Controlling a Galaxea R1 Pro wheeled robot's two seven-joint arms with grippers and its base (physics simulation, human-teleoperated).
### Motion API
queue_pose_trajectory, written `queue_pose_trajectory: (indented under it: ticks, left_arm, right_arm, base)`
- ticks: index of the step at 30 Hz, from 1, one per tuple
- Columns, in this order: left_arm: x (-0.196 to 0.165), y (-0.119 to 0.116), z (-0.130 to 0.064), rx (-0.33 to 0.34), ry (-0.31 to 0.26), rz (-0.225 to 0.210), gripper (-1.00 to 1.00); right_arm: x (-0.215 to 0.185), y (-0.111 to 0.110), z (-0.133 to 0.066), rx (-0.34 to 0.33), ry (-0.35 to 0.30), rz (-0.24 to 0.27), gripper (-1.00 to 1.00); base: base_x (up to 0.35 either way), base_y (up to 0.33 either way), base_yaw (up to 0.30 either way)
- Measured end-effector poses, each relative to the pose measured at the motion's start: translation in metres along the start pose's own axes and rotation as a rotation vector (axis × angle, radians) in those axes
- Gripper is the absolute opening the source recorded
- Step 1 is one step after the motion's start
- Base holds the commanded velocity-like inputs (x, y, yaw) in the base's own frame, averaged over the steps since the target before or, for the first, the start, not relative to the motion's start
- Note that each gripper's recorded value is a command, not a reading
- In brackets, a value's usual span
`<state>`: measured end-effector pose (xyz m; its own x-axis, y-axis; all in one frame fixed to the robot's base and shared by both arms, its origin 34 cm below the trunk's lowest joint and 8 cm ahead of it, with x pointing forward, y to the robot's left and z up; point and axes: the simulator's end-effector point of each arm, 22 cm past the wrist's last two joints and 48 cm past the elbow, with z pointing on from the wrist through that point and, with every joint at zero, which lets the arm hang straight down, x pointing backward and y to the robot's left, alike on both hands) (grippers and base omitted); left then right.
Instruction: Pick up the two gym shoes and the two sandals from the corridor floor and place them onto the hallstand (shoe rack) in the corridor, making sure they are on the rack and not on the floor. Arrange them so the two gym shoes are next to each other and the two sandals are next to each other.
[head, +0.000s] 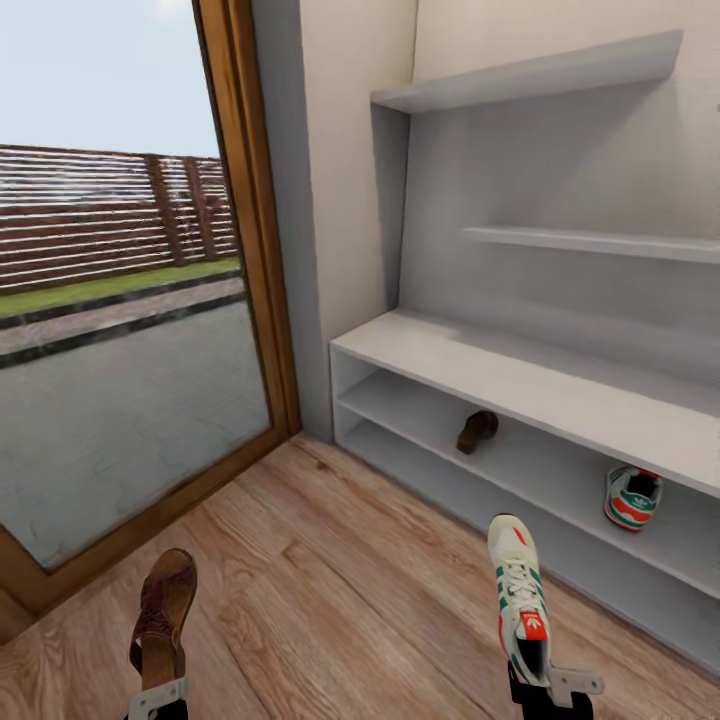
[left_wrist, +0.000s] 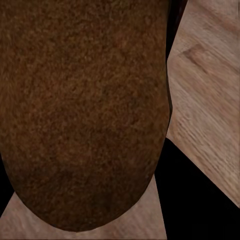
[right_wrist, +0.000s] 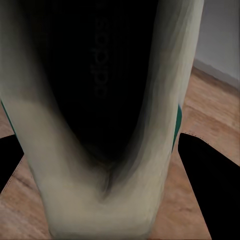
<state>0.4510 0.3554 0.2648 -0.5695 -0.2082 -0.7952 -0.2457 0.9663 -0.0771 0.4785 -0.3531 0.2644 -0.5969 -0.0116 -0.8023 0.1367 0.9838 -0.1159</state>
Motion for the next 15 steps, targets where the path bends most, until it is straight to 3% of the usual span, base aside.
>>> queue_pose_trajectory:
  ticks: [15]
  left_arm:
    - [0.0001, -0.0001, 0.0001, 0.001, 0.001, 0.001, -1.0]
  right_arm:
    - [0.0002, -0.001, 0.0001, 0.001, 0.001, -0.001, -1.0]
  base:
    - [0.011, 0.304, -0.263]
